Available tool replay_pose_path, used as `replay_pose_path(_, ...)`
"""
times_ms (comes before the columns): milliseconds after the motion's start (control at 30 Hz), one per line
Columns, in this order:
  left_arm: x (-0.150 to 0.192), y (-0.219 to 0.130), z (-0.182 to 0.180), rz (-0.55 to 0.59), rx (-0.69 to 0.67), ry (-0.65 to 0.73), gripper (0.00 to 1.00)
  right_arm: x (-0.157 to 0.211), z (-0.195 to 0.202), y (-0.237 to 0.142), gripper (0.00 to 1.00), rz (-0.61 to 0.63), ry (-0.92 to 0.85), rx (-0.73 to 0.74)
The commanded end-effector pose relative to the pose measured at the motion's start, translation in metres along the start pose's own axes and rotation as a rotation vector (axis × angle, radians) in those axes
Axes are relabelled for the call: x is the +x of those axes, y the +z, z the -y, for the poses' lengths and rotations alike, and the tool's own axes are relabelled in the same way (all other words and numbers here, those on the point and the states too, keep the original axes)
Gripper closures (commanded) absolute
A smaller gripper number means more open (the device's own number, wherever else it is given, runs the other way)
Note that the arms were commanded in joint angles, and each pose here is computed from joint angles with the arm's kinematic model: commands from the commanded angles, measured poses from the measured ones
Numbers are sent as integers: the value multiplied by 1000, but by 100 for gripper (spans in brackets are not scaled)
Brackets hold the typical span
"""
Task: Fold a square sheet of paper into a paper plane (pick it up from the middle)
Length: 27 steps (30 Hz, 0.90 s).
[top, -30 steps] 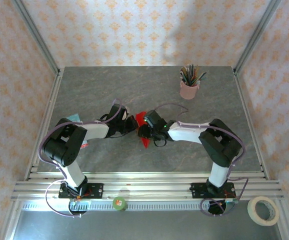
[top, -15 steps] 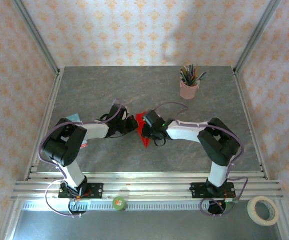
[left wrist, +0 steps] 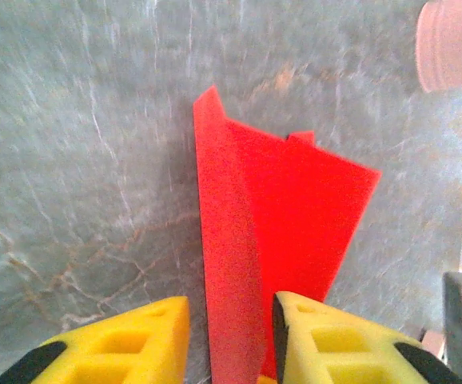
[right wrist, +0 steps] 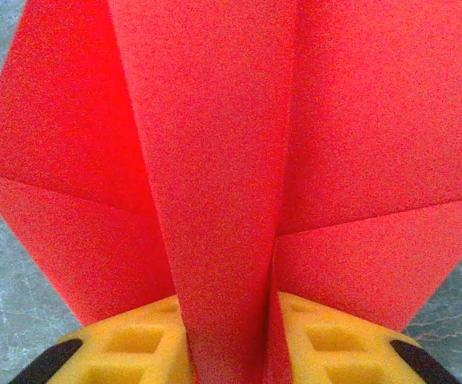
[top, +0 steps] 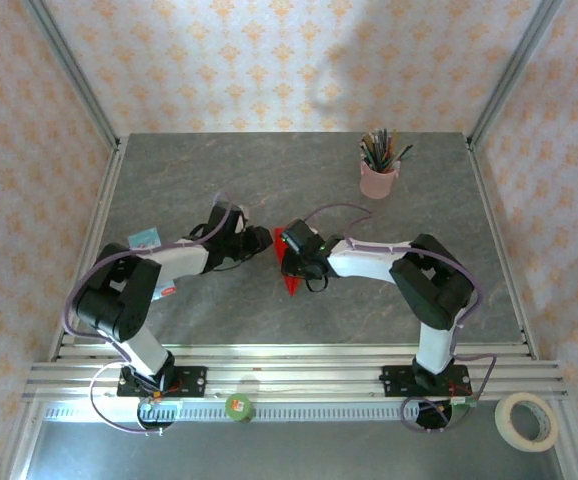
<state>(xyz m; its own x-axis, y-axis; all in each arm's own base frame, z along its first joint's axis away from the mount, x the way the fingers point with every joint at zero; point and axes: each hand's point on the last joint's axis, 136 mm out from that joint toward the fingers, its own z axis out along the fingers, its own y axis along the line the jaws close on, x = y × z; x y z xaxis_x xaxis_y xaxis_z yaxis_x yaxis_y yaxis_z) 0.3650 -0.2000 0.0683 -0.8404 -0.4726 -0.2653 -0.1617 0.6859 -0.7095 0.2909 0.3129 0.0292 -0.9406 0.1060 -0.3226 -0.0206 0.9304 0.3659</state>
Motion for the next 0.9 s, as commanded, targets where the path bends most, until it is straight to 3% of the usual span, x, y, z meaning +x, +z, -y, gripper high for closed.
replay_pose_path(0, -7, -12, -13, 35, -48, 5, 60, -3, 3, -1, 70, 17, -14, 56)
replay_pose_path(200, -8, -15, -20, 39, -60, -1, 54, -6, 1, -3, 70, 27, -22, 75)
replay_pose_path(867, -10, -16, -31, 40, -83, -11, 50, -4, 1, 4, 70, 16, -66, 161)
